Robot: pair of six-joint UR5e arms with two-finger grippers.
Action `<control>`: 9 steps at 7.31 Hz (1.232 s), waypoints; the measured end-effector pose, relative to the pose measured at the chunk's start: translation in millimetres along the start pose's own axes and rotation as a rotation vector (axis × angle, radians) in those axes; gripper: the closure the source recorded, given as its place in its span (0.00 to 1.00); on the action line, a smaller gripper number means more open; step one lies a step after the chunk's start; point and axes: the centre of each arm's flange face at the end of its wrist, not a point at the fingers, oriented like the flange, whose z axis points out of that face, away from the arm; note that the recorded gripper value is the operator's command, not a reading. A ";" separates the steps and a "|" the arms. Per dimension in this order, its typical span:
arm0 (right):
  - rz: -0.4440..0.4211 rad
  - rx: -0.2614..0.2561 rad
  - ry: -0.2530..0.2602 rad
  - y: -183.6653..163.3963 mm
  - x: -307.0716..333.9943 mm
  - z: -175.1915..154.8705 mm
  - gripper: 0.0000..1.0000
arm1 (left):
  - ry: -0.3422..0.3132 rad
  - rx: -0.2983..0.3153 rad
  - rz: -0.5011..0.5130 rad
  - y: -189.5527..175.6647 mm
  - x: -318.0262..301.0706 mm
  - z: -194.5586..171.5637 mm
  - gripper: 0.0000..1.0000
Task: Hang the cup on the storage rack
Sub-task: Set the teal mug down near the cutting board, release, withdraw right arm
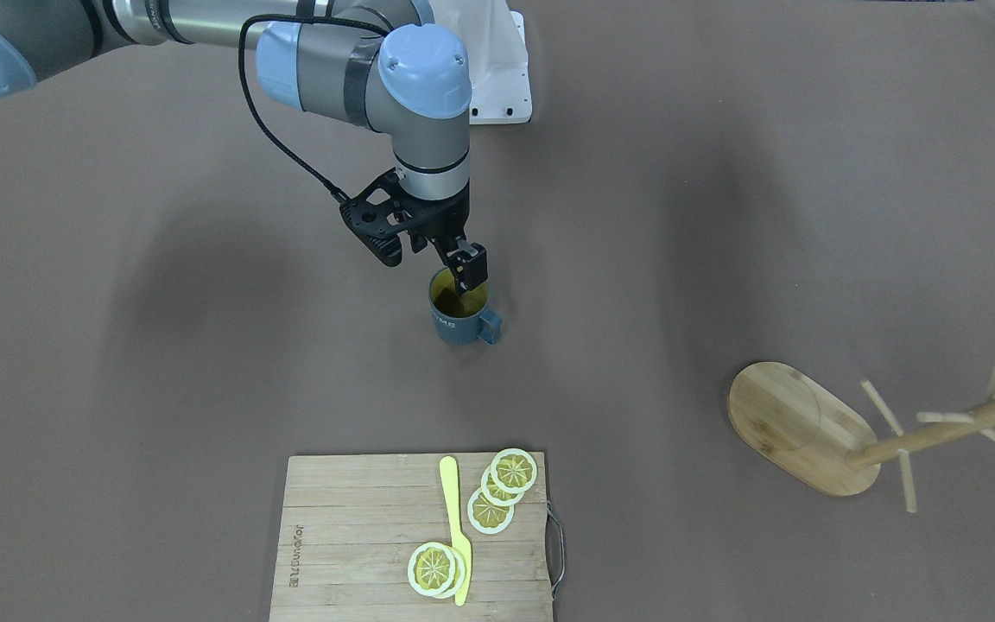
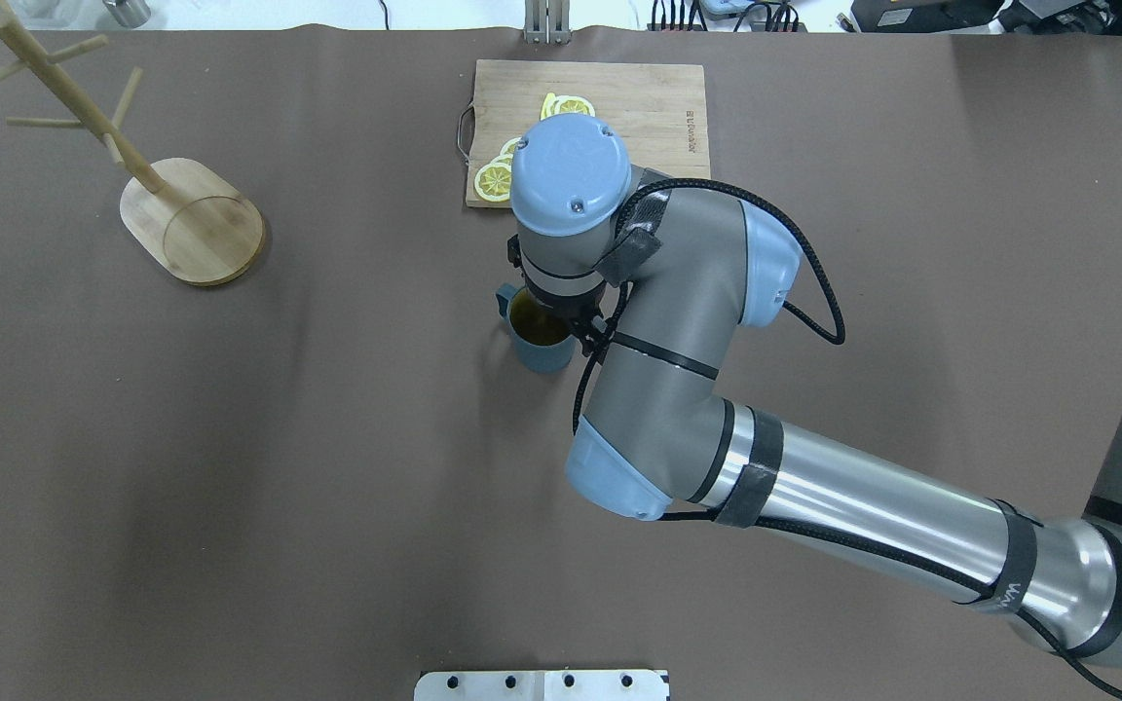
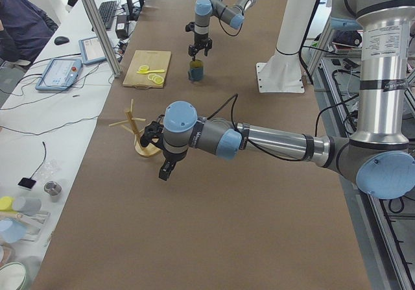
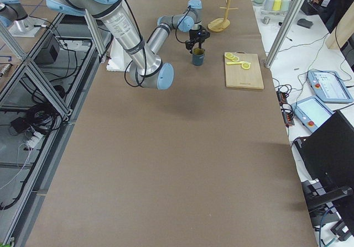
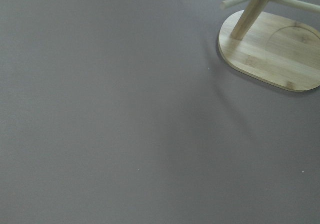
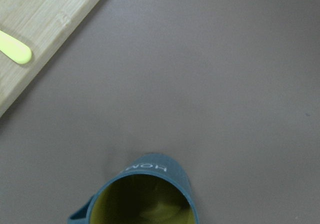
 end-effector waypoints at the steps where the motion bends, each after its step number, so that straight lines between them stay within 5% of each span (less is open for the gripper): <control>1: -0.027 -0.002 0.001 -16.0 8.6 -17.8 0.00 | -0.004 0.006 0.015 -5.5 2.0 -1.9 0.01; 4: -0.152 -0.015 0.013 -120.6 38.8 -60.1 0.00 | -0.010 0.062 0.090 -19.5 12.2 -8.7 0.01; 9: -0.516 0.001 0.134 -349.7 175.0 -53.8 0.00 | 0.085 0.144 0.277 -46.2 72.3 2.6 0.01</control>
